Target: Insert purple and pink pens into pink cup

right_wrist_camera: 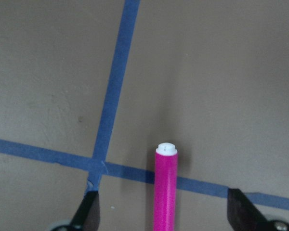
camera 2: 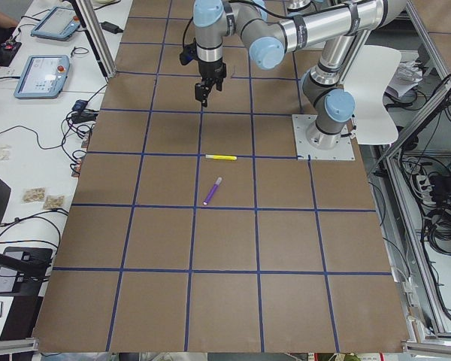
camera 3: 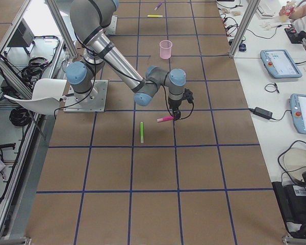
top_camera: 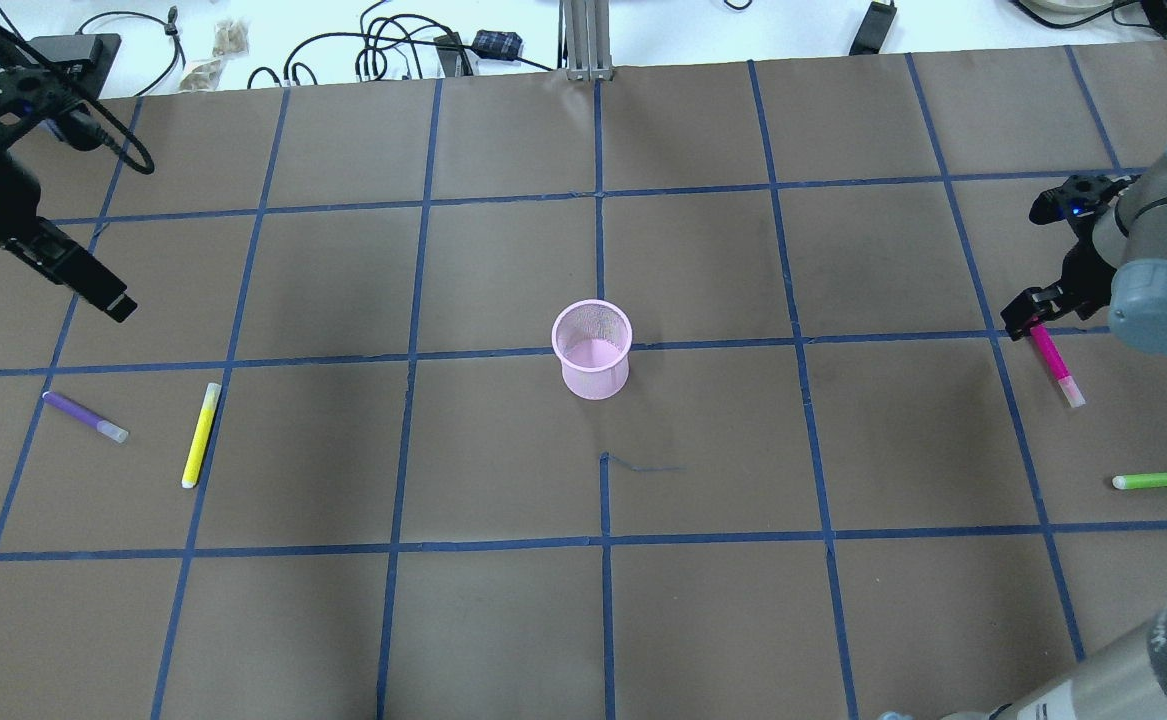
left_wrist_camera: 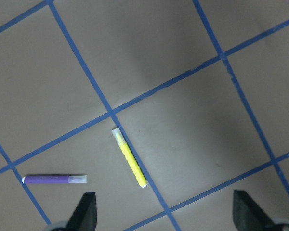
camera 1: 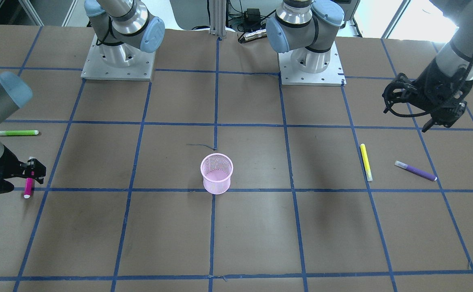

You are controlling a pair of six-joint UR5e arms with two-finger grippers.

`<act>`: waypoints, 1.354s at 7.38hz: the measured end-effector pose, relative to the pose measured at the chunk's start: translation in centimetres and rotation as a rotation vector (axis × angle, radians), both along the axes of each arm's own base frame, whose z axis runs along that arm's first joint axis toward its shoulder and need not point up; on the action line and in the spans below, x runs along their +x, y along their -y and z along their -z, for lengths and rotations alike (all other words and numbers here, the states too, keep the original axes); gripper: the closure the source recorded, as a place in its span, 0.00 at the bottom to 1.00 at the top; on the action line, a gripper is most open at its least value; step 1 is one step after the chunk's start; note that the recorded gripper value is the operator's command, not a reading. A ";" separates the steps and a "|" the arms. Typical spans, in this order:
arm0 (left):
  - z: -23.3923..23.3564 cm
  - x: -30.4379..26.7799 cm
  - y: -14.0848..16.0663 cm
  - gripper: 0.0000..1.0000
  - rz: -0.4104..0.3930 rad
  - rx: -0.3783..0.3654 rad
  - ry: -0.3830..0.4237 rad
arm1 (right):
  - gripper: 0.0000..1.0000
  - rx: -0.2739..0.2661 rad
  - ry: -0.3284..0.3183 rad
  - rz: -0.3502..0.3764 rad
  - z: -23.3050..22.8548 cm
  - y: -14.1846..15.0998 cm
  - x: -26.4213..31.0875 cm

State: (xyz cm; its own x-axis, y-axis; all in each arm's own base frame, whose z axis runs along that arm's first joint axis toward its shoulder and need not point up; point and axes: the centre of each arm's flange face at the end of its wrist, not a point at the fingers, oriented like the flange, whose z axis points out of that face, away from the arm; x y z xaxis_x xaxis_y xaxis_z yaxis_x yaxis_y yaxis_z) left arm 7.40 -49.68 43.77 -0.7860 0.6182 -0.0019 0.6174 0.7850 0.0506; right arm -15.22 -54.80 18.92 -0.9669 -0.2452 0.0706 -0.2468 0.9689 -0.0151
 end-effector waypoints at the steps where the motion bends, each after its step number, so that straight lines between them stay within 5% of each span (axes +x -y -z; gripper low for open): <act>1: 2.0 2.4 0.5 0.00 0.137 0.037 0.002 | 0.74 0.007 0.000 -0.004 0.5 0.1 -0.1; 2: 4.5 4.7 1.1 0.00 0.265 0.088 0.028 | 0.90 0.008 -0.002 -0.009 0.7 0.1 -0.1; 5: 12.5 11.4 2.7 0.00 0.682 0.157 0.099 | 1.00 0.014 -0.002 -0.008 1.2 0.2 -0.2; 8: 19.3 17.2 3.2 0.04 1.040 0.132 0.128 | 1.00 -0.016 -0.017 -0.008 -0.9 1.2 -0.6; 10: 21.8 19.1 3.5 0.12 1.212 0.097 0.109 | 1.00 -0.089 -0.010 -0.045 -6.0 2.8 2.1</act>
